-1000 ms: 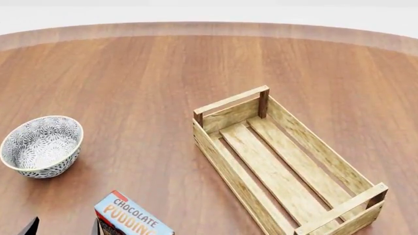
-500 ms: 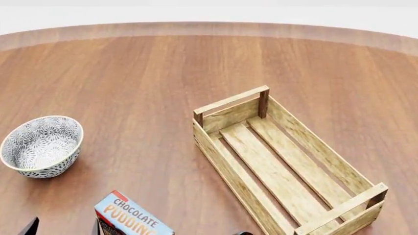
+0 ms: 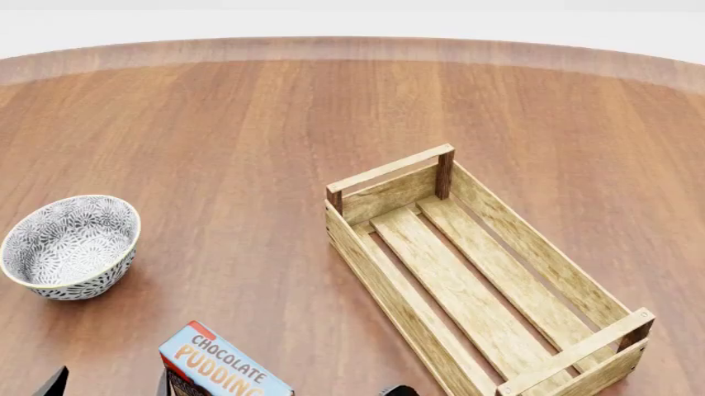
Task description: Pick up the chocolate pudding and put it in the tray.
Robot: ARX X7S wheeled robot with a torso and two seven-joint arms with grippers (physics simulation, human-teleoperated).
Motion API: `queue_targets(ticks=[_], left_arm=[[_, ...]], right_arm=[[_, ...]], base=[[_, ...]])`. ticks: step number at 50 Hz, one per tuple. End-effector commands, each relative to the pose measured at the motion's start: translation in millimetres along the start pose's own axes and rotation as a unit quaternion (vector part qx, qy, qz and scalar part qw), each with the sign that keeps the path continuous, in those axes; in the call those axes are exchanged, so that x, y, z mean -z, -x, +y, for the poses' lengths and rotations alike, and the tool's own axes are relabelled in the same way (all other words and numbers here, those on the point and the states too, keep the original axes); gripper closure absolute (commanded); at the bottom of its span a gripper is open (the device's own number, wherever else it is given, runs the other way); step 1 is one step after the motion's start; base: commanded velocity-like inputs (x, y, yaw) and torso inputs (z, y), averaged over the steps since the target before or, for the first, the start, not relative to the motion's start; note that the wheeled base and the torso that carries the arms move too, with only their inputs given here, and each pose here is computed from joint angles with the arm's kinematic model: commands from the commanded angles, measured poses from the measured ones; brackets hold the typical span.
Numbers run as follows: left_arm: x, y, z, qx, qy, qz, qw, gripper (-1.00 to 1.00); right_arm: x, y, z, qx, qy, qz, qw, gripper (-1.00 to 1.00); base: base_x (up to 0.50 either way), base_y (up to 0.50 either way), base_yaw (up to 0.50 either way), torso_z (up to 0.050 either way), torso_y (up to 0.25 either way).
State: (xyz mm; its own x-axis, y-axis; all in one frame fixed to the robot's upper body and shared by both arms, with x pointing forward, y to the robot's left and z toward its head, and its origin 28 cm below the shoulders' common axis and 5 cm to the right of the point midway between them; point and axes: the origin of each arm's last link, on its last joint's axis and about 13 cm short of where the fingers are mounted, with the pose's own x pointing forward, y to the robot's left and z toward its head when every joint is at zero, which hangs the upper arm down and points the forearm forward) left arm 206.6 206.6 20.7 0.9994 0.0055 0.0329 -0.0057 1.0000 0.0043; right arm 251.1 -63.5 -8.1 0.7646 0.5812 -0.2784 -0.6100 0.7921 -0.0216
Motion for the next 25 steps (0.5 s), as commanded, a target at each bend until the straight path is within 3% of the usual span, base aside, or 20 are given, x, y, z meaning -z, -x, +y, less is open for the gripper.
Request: queue_targets(ticks=[1, 25], left_arm=[[-0.6, -0.1, -0.1, 0.0, 0.001, 0.001, 1.0, -1.0], [-0.1, 0.2, -0.6, 0.001, -0.001, 0.001, 1.0, -1.0]], right_arm=[[0.5, -4.3, 2.2, -0.005, -0.002, 0.002, 1.0, -1.0], [0.9, -12.0, 5.4, -0.011, -0.006, 0.003, 1.0, -1.0]], base=[[0.0, 0.0, 0.0, 0.0, 0.0], [0.0, 0.0, 0.0, 0.0, 0.0]])
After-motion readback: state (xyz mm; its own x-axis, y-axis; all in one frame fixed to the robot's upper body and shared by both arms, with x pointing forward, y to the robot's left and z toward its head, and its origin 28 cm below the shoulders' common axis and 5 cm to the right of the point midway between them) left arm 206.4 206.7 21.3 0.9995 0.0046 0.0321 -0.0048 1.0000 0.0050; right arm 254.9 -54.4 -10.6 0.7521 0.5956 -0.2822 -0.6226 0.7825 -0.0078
